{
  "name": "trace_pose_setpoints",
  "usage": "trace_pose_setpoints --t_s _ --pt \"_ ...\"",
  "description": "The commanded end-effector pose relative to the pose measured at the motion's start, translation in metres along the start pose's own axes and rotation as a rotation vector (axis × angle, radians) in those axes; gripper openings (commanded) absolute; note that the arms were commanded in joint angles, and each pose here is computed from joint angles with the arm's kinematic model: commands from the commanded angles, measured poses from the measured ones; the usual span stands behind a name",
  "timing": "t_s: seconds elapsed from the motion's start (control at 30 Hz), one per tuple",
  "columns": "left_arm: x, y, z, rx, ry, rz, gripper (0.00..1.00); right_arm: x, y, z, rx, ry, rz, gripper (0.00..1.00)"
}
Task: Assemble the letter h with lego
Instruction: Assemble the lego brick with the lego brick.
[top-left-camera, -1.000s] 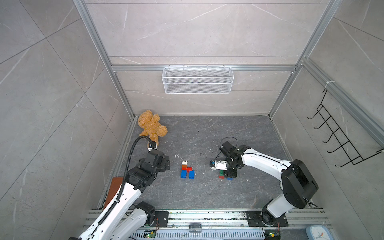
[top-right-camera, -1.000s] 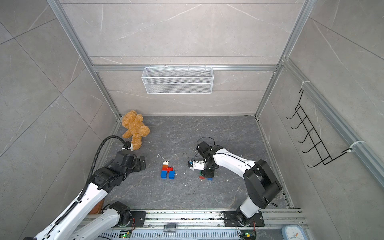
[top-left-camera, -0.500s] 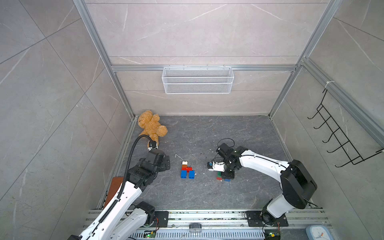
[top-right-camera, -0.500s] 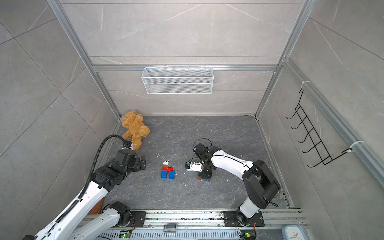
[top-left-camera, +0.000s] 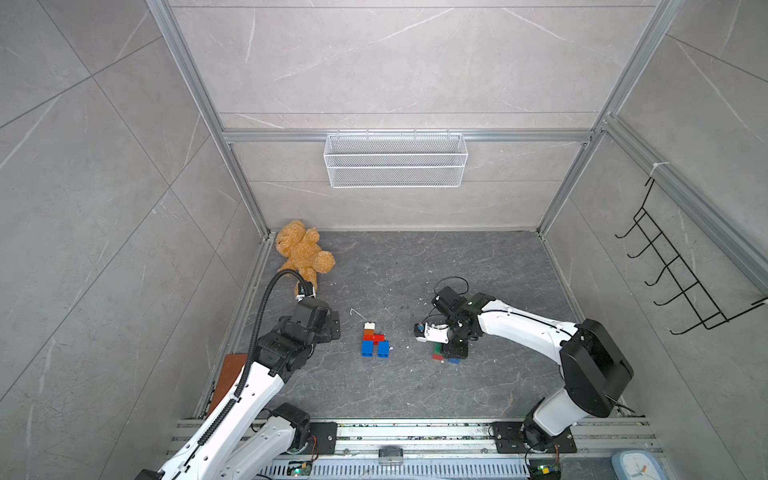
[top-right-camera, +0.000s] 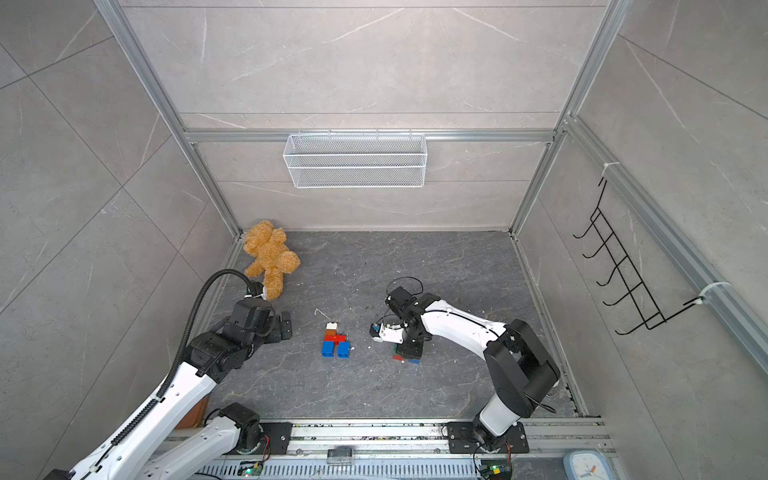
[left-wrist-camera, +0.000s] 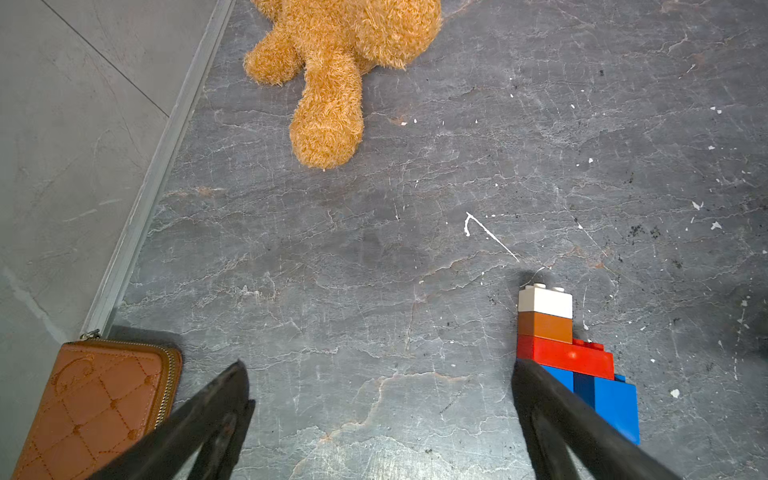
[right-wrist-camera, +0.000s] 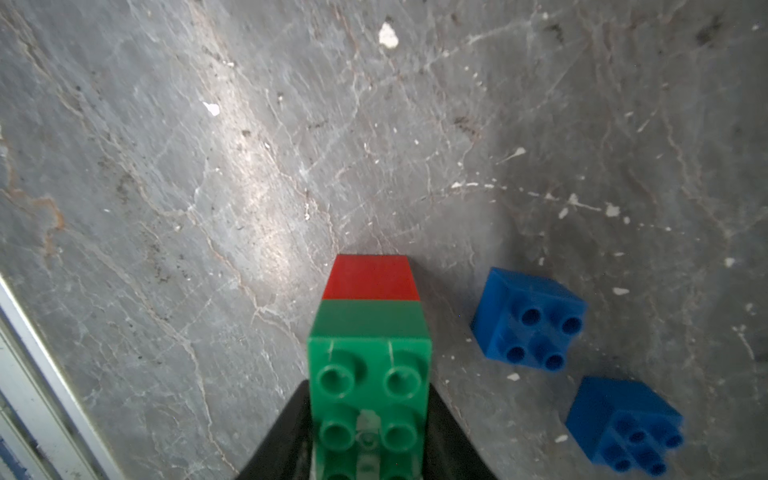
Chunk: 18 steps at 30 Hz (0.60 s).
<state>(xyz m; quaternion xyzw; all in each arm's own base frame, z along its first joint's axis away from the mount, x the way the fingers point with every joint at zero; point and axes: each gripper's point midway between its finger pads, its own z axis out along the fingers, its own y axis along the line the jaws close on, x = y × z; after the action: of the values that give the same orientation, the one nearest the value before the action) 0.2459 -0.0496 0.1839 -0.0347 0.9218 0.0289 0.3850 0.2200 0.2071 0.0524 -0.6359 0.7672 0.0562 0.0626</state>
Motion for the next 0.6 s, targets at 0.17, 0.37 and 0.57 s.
trace_pose_setpoints --t_s 0.17,0.37,0.57 --pt "-0.014 0.002 -0.009 -0.011 -0.029 -0.019 1.00 -0.008 -0.004 -0.005 0.024 -0.022 0.019 1.00" --pt "-0.015 0.003 -0.012 -0.014 -0.021 -0.021 1.00 -0.016 -0.026 -0.037 0.165 -0.094 0.040 1.00" --pt "-0.020 -0.004 -0.020 0.047 -0.034 -0.037 1.00 -0.038 -0.078 -0.113 0.488 -0.347 0.318 1.00"
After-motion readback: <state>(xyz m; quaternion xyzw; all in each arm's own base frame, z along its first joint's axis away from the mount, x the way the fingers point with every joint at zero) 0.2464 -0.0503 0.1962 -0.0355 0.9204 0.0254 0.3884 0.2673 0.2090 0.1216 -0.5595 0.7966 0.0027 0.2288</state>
